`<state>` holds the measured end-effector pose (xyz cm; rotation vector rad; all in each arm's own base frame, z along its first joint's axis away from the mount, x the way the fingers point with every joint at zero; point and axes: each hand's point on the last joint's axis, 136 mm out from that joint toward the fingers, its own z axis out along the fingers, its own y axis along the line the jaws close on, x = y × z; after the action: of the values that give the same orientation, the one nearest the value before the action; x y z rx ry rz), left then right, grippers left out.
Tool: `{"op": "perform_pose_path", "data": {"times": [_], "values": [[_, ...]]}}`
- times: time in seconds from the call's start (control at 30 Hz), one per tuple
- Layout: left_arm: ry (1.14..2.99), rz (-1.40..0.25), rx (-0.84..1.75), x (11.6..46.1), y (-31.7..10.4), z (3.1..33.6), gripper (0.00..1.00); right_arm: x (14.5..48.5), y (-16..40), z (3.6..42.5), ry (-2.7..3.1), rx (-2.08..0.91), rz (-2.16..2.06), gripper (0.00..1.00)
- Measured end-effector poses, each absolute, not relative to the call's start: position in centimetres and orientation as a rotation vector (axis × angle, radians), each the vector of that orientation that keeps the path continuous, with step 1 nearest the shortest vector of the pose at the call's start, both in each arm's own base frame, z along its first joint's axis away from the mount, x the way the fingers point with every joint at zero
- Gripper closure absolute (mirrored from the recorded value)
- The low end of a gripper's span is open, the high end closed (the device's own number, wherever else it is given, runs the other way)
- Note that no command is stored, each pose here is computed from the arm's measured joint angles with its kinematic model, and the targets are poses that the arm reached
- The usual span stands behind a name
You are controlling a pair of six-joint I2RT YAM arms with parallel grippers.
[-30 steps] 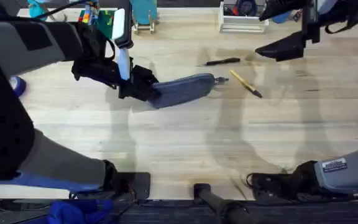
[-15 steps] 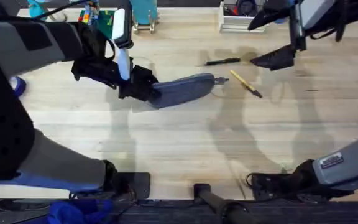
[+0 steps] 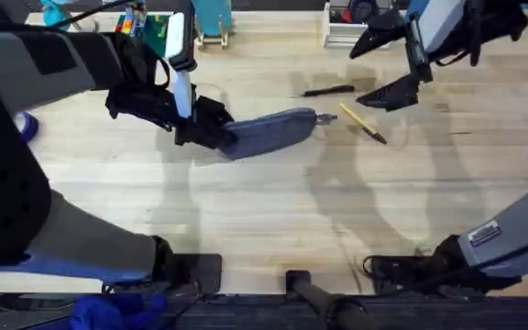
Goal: Unzip the bag, pick up the pens from the table one at a time and place them inside, then zip the bag closed.
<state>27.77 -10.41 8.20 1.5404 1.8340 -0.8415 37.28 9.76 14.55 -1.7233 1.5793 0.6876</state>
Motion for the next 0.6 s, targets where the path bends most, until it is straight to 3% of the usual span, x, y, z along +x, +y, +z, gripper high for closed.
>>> {"op": "perform_pose_path", "data": {"times": [0.6], "values": [[1.834, -0.842, 1.540, 27.8, -10.4, 8.2, 0.960, 36.5, 10.9, 12.8, 1.609, -1.774, 0.753, 0.006]]}}
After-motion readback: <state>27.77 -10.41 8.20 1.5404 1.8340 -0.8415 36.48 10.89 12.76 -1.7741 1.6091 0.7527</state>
